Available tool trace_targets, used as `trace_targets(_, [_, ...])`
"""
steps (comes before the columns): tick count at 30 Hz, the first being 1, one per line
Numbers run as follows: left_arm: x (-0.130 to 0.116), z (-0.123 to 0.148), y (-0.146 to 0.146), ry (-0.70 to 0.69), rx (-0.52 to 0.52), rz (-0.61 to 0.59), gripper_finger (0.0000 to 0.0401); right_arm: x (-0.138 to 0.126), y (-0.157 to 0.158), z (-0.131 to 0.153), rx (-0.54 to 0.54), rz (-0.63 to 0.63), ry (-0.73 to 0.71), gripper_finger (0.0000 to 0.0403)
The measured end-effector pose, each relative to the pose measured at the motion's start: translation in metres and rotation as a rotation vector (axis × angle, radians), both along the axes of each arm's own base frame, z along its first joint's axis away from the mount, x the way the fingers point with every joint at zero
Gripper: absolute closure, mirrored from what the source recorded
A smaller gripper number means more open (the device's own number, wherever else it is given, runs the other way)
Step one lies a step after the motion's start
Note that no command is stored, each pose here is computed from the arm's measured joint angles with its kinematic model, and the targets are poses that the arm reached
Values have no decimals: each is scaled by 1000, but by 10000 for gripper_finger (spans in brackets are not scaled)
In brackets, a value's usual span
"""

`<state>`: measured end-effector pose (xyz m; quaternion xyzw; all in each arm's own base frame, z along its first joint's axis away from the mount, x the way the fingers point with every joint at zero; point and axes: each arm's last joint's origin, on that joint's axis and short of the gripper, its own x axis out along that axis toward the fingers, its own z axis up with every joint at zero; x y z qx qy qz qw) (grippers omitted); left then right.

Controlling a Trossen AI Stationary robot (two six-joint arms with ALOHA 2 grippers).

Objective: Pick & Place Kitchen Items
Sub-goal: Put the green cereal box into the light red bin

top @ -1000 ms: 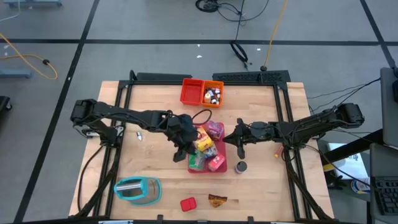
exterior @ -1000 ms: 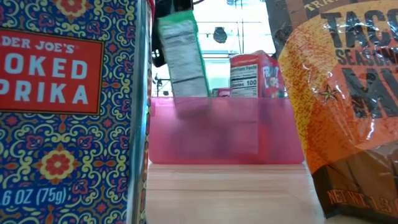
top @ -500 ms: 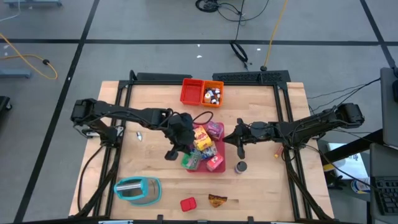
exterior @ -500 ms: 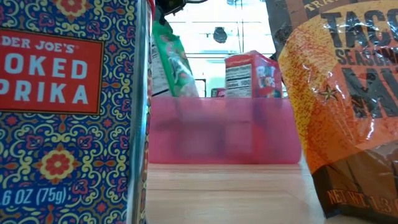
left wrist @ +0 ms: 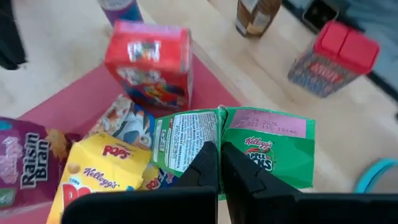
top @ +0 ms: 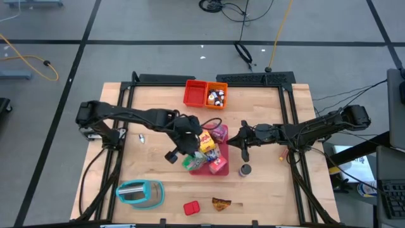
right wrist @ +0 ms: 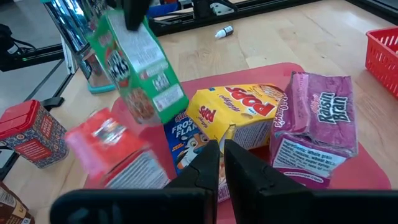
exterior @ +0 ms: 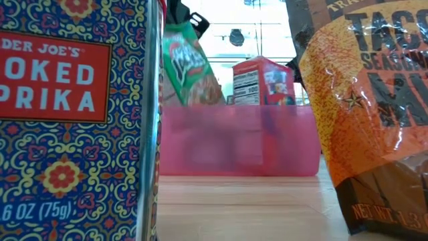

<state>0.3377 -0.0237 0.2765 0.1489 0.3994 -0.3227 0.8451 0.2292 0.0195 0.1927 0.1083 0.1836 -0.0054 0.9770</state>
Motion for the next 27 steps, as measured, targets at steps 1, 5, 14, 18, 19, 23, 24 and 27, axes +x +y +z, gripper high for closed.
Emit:
trace_targets(1, [2,-4,0,2,10,-19,401,0,0,0,0,0,0,385])
trace_targets(5, [9,-18,-3,12,15,-96,401,0,0,0,-1,-3,0,385])
trace_targets(14, [9,-20,-20,-57,78,-264,401,0,-2,0,-22,-51,0,385])
trace_targets(18, [10,-20,-22,-63,111,-256,401,0,-2,0,-20,-50,0,385])
trace_targets(19, [10,-20,-22,-61,120,-247,401,0,-2,0,-20,-50,0,385])
trace_targets(23, [12,-19,-21,-79,127,-232,401,0,-2,0,-19,-50,0,385])
trace_targets(24, [13,-18,-21,-91,124,-225,401,0,-2,0,-19,-50,-1,385])
trace_targets(27, [16,-17,-21,-117,119,-206,399,0,-2,0,-19,-50,-1,385])
